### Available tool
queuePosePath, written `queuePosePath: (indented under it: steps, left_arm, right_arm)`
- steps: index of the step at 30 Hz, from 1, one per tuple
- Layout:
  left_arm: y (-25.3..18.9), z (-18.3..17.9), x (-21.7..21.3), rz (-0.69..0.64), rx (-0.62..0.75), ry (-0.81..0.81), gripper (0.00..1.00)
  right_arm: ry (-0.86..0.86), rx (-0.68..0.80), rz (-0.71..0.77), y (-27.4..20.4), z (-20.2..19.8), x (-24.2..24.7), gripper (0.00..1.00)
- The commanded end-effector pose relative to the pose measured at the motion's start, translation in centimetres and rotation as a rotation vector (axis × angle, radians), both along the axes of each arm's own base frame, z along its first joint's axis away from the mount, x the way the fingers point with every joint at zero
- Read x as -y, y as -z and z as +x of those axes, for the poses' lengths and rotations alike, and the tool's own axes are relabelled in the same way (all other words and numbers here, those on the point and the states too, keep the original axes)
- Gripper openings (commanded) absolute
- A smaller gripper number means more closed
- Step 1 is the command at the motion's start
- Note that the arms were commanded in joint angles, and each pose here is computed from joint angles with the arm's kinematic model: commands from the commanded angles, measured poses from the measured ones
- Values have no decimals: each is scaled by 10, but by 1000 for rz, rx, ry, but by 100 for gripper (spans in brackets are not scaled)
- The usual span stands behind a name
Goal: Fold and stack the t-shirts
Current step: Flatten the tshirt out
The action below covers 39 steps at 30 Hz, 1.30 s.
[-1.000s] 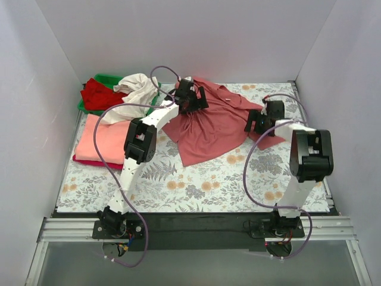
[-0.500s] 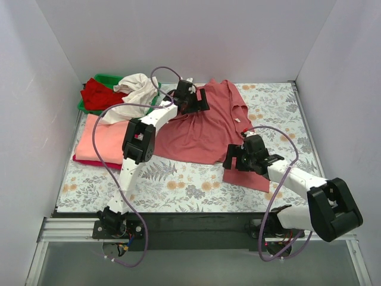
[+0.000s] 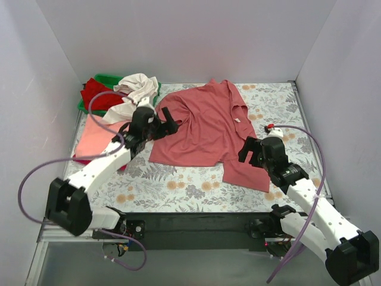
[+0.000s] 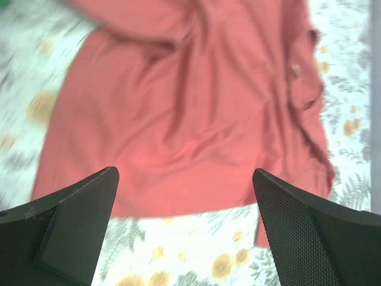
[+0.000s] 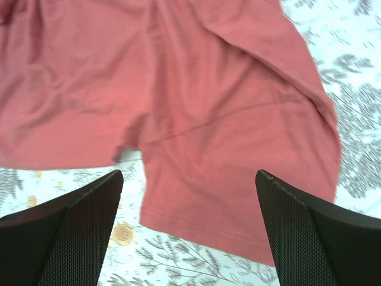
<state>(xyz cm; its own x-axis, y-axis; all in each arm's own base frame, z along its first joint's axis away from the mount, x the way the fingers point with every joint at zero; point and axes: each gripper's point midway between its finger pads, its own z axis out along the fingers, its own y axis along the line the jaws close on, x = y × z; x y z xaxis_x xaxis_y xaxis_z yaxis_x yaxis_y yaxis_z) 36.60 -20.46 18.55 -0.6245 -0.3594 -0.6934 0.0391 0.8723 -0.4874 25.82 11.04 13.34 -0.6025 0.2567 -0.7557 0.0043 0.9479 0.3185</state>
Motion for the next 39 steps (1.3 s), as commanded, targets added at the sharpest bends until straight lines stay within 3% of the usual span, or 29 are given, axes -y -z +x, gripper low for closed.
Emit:
queuePosePath:
  steps: [1,7,12,20,26,29,31,39]
  left_arm:
    - [51,-38,-35,16,-100,-156,95]
    - [96,-76,-74,72,-211,-308,93]
    - [116,-71,-89,89,-220,-407,87]
    - [156,-59,-79,112,-350,-381,53]
    - [161,-57,-84,138,-347,-399,42]
    - [168,-55,-84,155,-367,-399,26]
    - [171,-55,-82,155,-376,-390,0]
    - [154,-59,-88,144,-315,-386,0]
  right_arm:
    - [86,-31,-42,15,-10,22,98]
    - [86,-136,-106,42,-17,30,98]
    - [73,-207,-145,61,-21,33,98]
    - [99,-246,-166,72,-24,43,98]
    - [131,-227,-147,68,-27,51,98]
    - [150,-231,-145,68,-32,55,98]
    - [164,-238,-156,68,-35,60,98]
    - [253,-336,-162,79,-54,76,98]
